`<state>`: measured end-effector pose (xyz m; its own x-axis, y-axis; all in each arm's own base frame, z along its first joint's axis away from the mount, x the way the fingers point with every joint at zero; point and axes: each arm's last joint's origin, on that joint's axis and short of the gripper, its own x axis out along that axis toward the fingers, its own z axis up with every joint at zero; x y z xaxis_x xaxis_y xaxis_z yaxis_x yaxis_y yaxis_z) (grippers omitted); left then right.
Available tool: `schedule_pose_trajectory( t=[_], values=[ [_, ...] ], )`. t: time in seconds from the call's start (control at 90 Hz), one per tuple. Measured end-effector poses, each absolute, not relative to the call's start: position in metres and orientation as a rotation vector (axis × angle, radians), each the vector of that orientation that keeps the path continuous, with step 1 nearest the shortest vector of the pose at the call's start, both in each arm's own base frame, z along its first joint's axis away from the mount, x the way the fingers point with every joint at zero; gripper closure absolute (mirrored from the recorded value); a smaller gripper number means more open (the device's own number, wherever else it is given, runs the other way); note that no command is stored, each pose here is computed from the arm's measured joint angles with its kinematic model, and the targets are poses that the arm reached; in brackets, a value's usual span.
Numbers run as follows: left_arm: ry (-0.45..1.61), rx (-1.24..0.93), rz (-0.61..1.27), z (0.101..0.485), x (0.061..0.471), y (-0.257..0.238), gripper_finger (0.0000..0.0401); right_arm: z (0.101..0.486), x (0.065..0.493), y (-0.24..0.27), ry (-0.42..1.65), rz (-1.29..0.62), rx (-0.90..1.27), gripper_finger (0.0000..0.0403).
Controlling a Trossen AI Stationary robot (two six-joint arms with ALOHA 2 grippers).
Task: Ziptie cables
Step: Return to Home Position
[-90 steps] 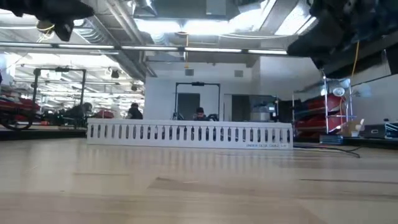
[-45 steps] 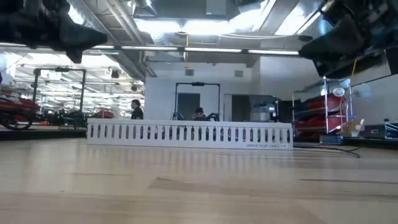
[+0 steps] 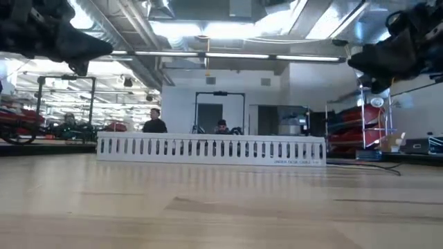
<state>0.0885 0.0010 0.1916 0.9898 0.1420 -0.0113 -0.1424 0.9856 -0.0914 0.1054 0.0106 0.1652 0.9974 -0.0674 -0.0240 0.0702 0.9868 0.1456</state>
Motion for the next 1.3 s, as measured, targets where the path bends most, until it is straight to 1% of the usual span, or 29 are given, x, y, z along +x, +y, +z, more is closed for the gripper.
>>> schedule_pose_trajectory(
  t=[0.1,0.222,0.367,0.633,0.789,1.056,1.3],
  values=[
    [-0.019,-0.086,0.05,0.192,0.09,-0.001,0.0389,0.17,0.102,0.01,-0.034,-0.061,0.112,0.0359],
    [-0.119,-0.102,0.006,0.184,0.095,-0.002,0.0389,0.172,0.098,0.01,-0.068,-0.059,0.105,0.0359],
    [-0.082,-0.105,0.032,0.174,0.097,0.002,0.0389,0.173,0.096,0.009,-0.083,-0.061,0.082,0.0359],
    [-0.049,-0.107,0.094,0.17,0.097,0.008,0.0389,0.17,0.096,0.01,-0.049,-0.036,0.07,0.0359],
    [-0.042,-0.095,0.098,0.17,0.097,0.008,0.0389,0.17,0.097,0.01,-0.045,-0.035,0.046,0.0359],
    [-0.025,-0.163,0.098,0.168,0.097,0.008,0.0389,0.169,0.097,0.01,-0.032,-0.034,0.05,0.0359],
    [-0.023,-0.165,0.098,0.167,0.097,0.008,0.0389,0.169,0.097,0.01,-0.032,-0.034,0.051,0.0359]
  ],
)
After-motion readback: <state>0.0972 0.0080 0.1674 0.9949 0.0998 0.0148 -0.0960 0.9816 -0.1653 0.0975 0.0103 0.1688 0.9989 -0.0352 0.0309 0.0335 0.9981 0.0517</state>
